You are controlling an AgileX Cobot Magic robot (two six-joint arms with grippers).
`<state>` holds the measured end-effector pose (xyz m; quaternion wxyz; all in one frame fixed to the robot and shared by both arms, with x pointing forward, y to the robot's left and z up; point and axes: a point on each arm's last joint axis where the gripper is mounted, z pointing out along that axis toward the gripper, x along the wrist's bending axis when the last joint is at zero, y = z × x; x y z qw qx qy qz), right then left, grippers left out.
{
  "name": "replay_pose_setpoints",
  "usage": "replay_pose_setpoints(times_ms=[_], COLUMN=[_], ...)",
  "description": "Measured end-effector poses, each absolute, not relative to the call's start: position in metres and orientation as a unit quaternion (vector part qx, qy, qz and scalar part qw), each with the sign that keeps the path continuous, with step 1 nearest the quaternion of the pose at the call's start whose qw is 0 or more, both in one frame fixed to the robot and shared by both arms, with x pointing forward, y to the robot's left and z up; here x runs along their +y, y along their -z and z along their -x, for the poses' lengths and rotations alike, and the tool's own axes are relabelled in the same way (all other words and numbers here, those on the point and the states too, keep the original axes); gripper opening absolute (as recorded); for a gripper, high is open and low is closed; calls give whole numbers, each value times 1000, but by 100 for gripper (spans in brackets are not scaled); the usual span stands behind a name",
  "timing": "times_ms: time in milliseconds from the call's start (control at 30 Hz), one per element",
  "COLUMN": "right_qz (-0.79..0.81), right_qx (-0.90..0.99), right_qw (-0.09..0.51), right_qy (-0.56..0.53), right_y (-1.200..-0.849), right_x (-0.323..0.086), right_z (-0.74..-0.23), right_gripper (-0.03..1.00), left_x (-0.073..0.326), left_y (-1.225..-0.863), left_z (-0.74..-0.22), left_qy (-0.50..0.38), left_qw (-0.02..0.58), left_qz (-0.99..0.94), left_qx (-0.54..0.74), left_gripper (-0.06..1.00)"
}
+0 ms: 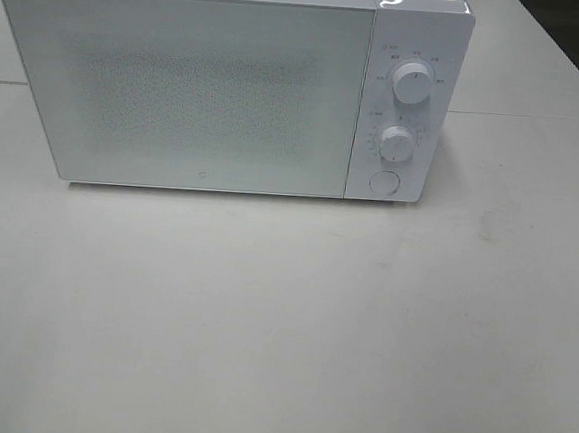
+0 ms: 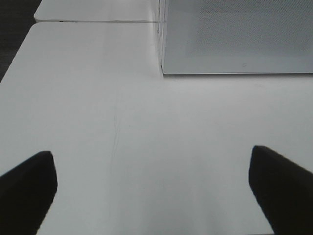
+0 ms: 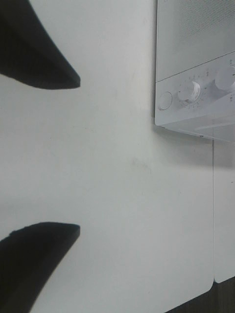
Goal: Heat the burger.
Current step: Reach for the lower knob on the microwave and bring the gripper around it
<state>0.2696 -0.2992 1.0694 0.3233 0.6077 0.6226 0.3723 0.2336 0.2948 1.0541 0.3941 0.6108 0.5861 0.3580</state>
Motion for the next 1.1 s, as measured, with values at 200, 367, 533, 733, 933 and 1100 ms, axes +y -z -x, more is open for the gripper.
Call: replay_pose_setpoints(times_ms=[200, 367, 533, 733, 933, 1100], right_qz=[-610, -614, -619, -629, -636, -636], right_qx=[628, 636, 637, 639, 646, 646], right_qw=[309, 298, 285, 266, 253, 253], right_qy=[-372, -360, -360, -354, -337, -337], right_y=[-1072, -1070, -1065, -1055, -1042, -1030], right_x=[-293, -288, -283, -277, -274, -271], right_z=[-301, -328, -351, -378, -399, -421], right_gripper=[73, 73, 73, 73, 73, 73], left_x=[295, 295, 295, 295, 295, 295], left_y=[-1054, -1054, -1054, -1054, -1054, -1054], left_z=[-234, -234, -234, -234, -234, -234], left_qy=[-358, -358, -358, -358, -358, -358], left_qw=[394, 394, 394, 394, 394, 394], left_qz=[-611, -611, -611, -611, -611, -611], left_qx=[586, 586, 586, 586, 586, 586], left_gripper=[99, 99, 99, 99, 99, 99])
